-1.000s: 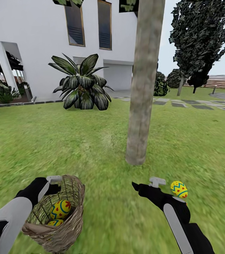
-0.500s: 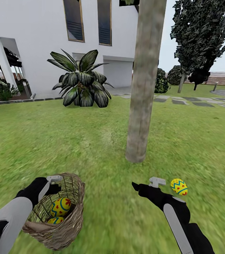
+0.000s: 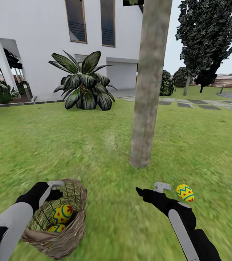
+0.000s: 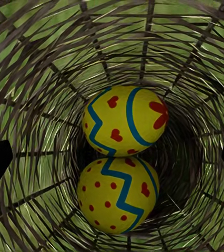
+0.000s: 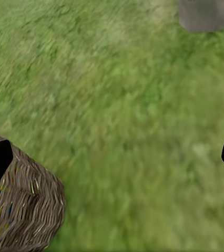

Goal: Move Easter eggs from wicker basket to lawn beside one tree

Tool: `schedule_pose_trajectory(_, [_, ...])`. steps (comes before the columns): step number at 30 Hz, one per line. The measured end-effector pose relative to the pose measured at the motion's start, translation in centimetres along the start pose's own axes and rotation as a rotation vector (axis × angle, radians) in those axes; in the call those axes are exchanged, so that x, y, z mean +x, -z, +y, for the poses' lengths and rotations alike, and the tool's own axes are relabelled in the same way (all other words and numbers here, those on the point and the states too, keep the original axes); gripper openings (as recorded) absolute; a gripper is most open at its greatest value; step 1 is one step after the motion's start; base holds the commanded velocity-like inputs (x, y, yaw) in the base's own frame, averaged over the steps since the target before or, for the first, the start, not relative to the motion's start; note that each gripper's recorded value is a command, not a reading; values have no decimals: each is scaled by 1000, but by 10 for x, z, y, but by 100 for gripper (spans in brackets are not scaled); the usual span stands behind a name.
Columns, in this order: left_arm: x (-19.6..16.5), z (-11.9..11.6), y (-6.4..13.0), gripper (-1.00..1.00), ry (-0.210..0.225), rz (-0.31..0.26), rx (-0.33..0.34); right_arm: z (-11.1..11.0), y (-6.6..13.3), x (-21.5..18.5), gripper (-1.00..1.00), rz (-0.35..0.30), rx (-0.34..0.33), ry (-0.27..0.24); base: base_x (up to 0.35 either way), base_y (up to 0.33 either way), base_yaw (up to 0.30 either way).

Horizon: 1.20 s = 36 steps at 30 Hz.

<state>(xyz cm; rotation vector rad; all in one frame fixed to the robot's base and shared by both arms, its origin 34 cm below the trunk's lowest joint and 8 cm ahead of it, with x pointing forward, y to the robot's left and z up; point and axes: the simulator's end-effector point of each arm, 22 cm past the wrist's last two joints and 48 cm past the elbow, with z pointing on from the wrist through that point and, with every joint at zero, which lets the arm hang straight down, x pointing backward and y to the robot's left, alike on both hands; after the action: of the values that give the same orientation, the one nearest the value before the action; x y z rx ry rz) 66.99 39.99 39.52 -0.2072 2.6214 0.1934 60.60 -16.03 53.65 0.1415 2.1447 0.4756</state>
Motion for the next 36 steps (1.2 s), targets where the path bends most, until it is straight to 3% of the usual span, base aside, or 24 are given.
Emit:
schedule_pose_trajectory(6, [8,1,0,100,1,41,-1,0,0,0,100,0,0,0,7,0,0])
schedule_pose_trajectory(11, [22,2,2,100,3,108,-1,0,0,0,100,0,-1,0,1,0,0])
schedule_pose_trajectory(21, [35,0,4,100,3,171,2,0,0,0,100,0,-2,-1,63,0,0])
schedule_pose_trajectory(36, [47,0,7,100,3,225,4,-1,0,0,100,0,-1,-1,66,0,0])
